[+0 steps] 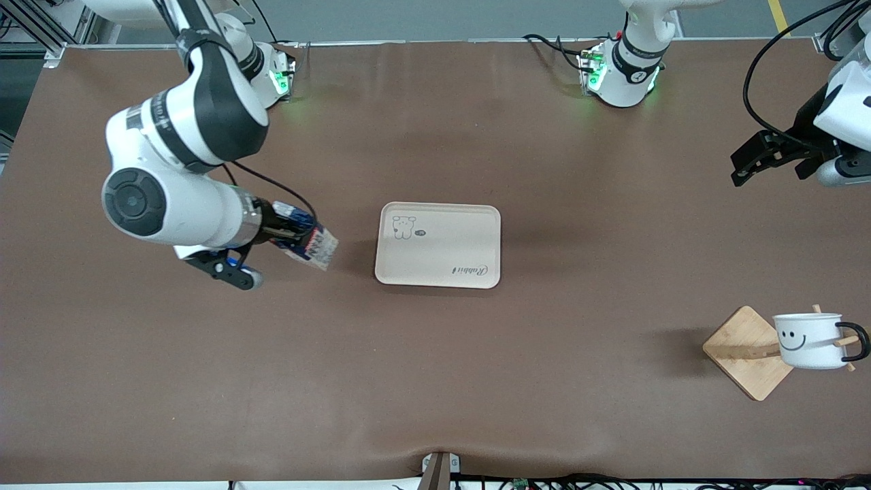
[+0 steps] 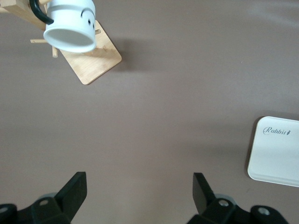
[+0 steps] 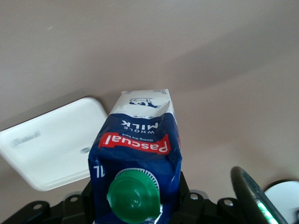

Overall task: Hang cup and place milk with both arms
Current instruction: 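Carry the milk carton off the tray with the right gripper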

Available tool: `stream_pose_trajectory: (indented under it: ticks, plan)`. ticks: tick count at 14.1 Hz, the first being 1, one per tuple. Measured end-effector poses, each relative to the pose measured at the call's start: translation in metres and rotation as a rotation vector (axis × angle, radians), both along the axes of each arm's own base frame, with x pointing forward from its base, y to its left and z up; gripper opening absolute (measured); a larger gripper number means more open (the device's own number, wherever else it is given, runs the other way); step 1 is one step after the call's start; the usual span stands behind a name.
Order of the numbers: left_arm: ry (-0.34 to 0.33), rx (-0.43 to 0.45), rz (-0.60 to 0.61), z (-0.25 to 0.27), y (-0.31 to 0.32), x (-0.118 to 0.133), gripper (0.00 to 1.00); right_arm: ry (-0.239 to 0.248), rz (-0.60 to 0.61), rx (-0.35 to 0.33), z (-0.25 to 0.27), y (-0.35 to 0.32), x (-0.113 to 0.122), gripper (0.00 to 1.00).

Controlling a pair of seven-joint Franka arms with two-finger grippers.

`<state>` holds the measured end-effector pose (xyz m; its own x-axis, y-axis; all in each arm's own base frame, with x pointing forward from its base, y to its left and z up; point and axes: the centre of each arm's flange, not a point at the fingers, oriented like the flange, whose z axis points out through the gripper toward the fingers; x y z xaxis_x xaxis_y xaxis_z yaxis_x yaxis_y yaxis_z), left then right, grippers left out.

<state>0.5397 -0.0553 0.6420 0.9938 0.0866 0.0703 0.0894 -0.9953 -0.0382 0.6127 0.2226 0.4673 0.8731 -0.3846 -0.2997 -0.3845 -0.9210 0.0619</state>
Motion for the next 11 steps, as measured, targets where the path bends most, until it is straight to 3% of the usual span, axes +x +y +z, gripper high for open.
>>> stream_pose_trajectory:
  ticks: [2, 4, 9, 11]
  plan:
    - [-0.007, -0.001, 0.002, -0.002, 0.0, 0.002, 1.0, -0.023, 0.101, -0.126, -0.007, -0.019, 0.003, 0.65]
    - [-0.018, -0.004, 0.004, -0.007, 0.002, 0.006, 1.0, -0.025, 0.183, -0.165, -0.011, -0.03, 0.004, 0.65]
    - [-0.021, -0.006, 0.013, -0.014, 0.007, 0.011, 1.0, 0.017, 0.227, -0.115, -0.019, -0.134, 0.008, 0.65]
    - [-0.02, -0.006, 0.025, -0.014, 0.013, 0.012, 1.0, -0.022, 0.246, -0.086, -0.037, -0.172, 0.002, 0.65]
